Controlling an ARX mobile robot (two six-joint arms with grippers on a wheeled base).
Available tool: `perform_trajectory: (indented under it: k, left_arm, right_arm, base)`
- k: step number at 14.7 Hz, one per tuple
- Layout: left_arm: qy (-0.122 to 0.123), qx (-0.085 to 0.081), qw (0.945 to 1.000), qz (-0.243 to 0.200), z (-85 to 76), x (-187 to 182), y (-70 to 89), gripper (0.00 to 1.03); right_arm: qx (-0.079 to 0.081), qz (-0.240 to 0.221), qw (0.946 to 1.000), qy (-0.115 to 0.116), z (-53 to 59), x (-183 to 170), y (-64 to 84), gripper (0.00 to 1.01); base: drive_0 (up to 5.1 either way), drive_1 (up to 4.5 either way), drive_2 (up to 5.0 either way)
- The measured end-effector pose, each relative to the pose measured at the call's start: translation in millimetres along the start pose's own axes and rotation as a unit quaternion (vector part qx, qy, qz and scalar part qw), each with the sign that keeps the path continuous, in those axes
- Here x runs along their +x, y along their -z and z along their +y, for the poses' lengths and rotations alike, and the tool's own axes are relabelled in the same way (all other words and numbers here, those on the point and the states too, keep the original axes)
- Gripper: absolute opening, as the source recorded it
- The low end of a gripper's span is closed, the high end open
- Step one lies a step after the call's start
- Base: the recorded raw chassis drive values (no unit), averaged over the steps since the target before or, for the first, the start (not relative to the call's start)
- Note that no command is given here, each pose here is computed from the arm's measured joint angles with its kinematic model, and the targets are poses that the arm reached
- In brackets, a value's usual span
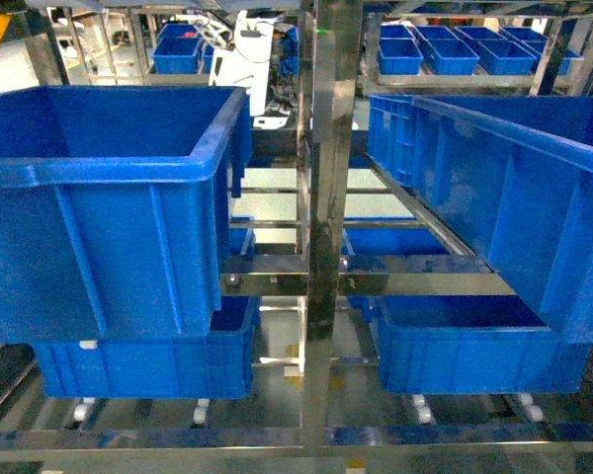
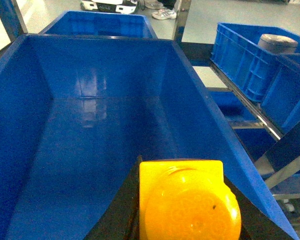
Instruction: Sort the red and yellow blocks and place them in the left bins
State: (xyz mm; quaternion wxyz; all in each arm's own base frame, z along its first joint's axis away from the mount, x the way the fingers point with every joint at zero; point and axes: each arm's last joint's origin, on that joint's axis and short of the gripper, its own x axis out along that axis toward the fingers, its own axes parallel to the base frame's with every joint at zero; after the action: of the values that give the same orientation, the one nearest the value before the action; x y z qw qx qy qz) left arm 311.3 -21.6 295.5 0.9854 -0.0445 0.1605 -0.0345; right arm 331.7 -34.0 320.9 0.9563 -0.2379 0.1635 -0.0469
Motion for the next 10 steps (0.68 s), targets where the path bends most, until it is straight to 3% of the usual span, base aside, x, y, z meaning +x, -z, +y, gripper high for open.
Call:
perform_trajectory:
  k: [1, 2, 5, 7, 10]
  left_arm:
    - [0.0, 0.0, 1.0, 0.0, 0.0, 0.0, 0.0, 0.27]
    - [0.0, 0.0, 1.0, 0.0, 0.0, 0.0, 0.1, 0.27]
    - [0.0, 0.0, 1.0, 0.0, 0.0, 0.0, 0.0, 0.27]
    - [0.0, 0.0, 1.0, 0.0, 0.0, -0.1, 0.0, 0.27]
    - [0.0, 0.0, 1.0, 0.0, 0.1, 0.0, 0.0, 0.27]
  right_arm:
    - [0.003, 0.024, 0.9997, -0.006, -0.7, 1.2, 5.9, 0.28]
    - [0.017, 0.053, 0.9983, -0.014, -1.9, 6.1, 12.5, 0.28]
    - [0.094, 0.135, 0.985, -0.051, 0.3, 24.4, 32.0, 0.28]
    - [0.135, 0.146, 0.9787, -0.051, 0.5, 28.9, 35.6, 0.28]
    - [0.166, 0.139, 0.9746, -0.059, -3.7, 43.4, 29.8, 0.28]
  base:
    - [0.0, 0.0, 0.0]
    - [0.0, 0.0, 0.0]
    - [0.0, 0.0, 0.0]
    - [0.0, 0.0, 0.0]
    - [0.0, 0.0, 0.0]
